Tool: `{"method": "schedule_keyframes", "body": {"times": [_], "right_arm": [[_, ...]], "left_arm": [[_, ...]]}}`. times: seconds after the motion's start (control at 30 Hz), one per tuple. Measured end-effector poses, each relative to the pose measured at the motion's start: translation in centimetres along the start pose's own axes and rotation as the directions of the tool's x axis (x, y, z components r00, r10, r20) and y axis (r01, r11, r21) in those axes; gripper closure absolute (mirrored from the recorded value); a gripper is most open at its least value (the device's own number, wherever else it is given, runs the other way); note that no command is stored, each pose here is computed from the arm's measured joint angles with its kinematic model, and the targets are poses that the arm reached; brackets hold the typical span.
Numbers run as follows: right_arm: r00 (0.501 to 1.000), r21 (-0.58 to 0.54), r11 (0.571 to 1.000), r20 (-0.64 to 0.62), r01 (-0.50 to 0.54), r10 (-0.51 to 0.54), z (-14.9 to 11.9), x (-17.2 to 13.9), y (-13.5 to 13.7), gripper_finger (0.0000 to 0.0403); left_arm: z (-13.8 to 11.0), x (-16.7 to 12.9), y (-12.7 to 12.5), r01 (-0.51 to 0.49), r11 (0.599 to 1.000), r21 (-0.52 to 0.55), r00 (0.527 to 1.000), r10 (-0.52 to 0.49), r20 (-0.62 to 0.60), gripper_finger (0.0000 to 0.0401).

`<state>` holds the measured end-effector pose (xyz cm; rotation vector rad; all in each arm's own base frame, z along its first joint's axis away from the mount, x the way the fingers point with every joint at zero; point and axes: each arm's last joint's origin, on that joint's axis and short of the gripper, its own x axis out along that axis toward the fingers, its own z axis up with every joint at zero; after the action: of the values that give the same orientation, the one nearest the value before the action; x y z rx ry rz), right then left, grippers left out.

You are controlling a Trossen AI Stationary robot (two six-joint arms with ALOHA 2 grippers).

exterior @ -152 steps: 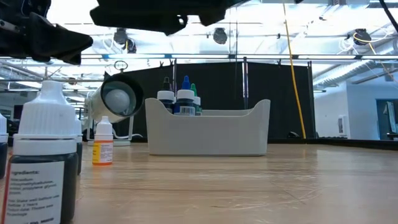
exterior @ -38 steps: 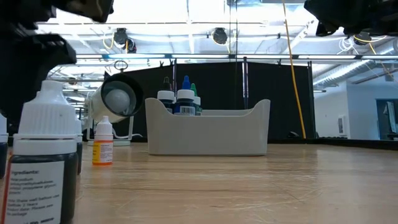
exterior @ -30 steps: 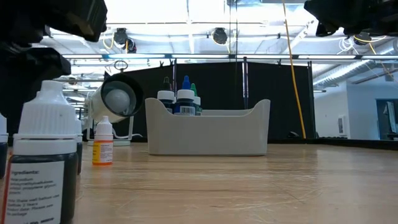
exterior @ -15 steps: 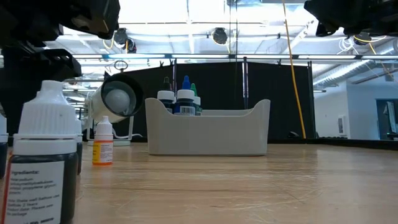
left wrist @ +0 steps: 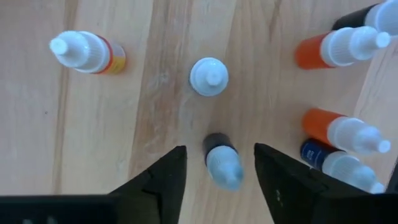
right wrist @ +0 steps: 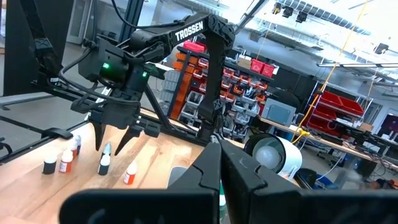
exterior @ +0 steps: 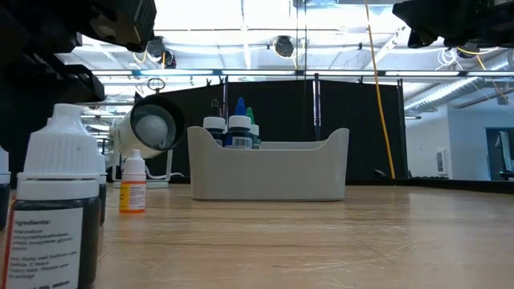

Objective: Pick & Place food coloring
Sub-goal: Put the small black food coloring bottle into the gray bin

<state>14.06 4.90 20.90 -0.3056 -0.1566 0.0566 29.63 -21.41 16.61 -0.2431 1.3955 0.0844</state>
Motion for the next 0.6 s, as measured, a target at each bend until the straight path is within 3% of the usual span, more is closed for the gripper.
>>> {"method": "schedule_keyframes", "body": {"times": [0.6], "right_arm": [[1.000,0.000,1.000,-0.007,-0.002,0.002,-0.07,0.00,0.03,0.0403]], "left_arm": [[-0.32,-0.02,-0.57,0.041,0.999,0.019,0.999,-0.040,-0.012,0.0226]]}}
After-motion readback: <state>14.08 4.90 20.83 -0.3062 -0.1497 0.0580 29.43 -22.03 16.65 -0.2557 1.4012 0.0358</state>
